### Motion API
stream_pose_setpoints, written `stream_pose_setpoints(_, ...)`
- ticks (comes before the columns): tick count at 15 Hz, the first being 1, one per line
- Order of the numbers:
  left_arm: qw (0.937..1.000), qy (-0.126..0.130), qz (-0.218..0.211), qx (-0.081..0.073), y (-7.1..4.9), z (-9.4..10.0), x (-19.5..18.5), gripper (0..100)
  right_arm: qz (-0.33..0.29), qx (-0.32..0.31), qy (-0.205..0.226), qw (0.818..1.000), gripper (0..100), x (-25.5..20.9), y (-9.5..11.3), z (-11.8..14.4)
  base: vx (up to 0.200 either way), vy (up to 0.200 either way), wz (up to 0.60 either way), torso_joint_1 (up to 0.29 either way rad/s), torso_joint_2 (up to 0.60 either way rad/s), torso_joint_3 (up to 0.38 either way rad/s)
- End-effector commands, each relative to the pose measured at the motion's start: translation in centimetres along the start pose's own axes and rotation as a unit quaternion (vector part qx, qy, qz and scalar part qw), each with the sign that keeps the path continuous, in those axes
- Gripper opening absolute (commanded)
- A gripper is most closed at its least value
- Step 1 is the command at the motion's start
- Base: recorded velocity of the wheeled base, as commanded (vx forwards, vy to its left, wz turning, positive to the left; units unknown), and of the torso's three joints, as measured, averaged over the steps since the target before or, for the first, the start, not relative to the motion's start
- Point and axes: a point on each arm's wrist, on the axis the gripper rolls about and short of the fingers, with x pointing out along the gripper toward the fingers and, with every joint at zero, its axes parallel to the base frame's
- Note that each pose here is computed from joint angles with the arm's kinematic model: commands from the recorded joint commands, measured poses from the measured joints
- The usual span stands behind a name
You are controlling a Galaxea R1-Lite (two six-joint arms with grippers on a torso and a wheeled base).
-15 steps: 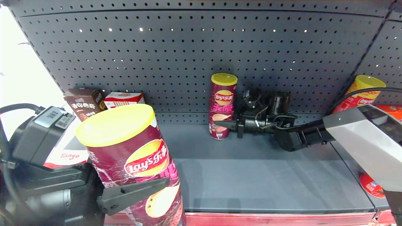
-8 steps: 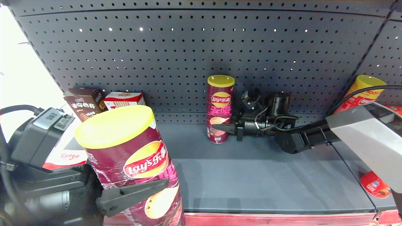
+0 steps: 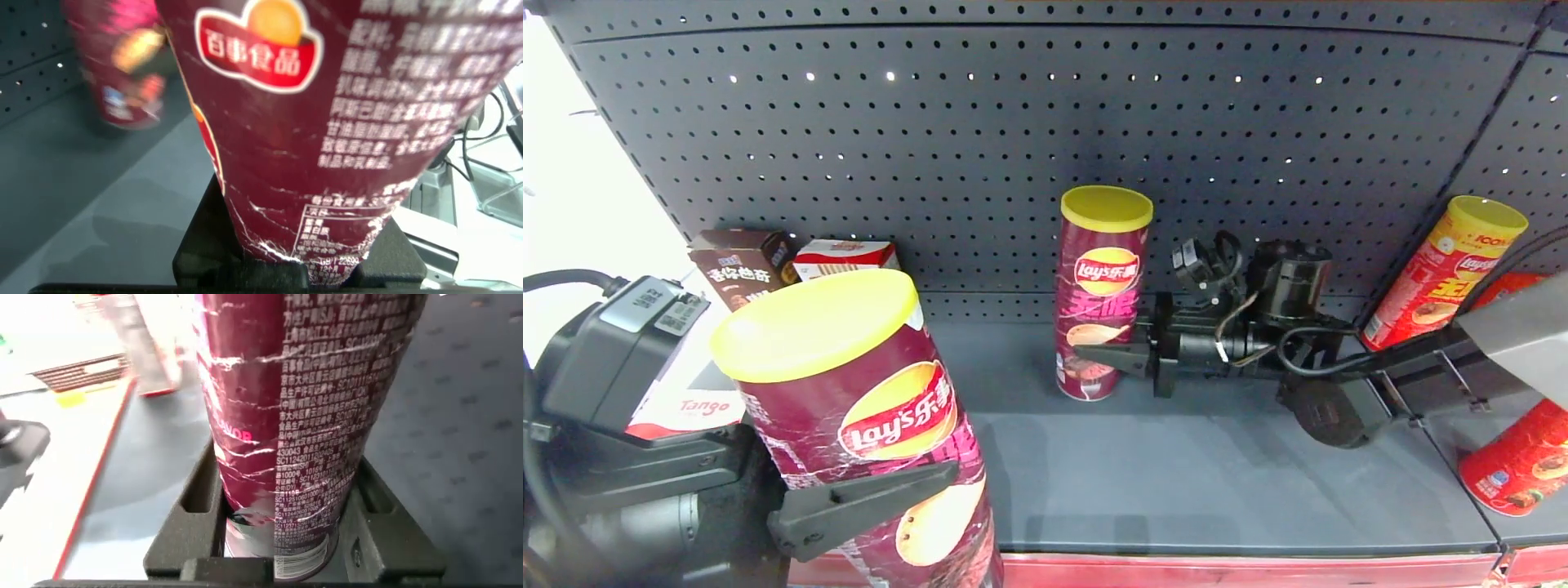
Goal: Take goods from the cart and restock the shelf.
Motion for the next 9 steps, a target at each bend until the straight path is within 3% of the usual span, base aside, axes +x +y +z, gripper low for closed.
stream_pose_setpoints(1,1.0000,-0.001,0.000,0.000,0.0,0.0,0.0,0,0.010,-0.005,-0.006,1.000,0,-2.0,4.1,1.3,0.000,0.000,0.00,0.000,0.00,0.000)
stream_pose_setpoints(6,1.0000,-0.002,0.001,0.001,0.1,0.2,0.0,0,0.013,0.005,0.004,1.000,0,-4.2,7.6,-0.6,0.000,0.000,0.00,0.000,0.00,0.000)
stream_pose_setpoints(9,1.0000,-0.002,0.001,0.001,0.1,0.2,0.1,0,0.017,0.019,0.015,1.000,0,-4.6,8.6,-1.9,0.000,0.000,0.00,0.000,0.00,0.000)
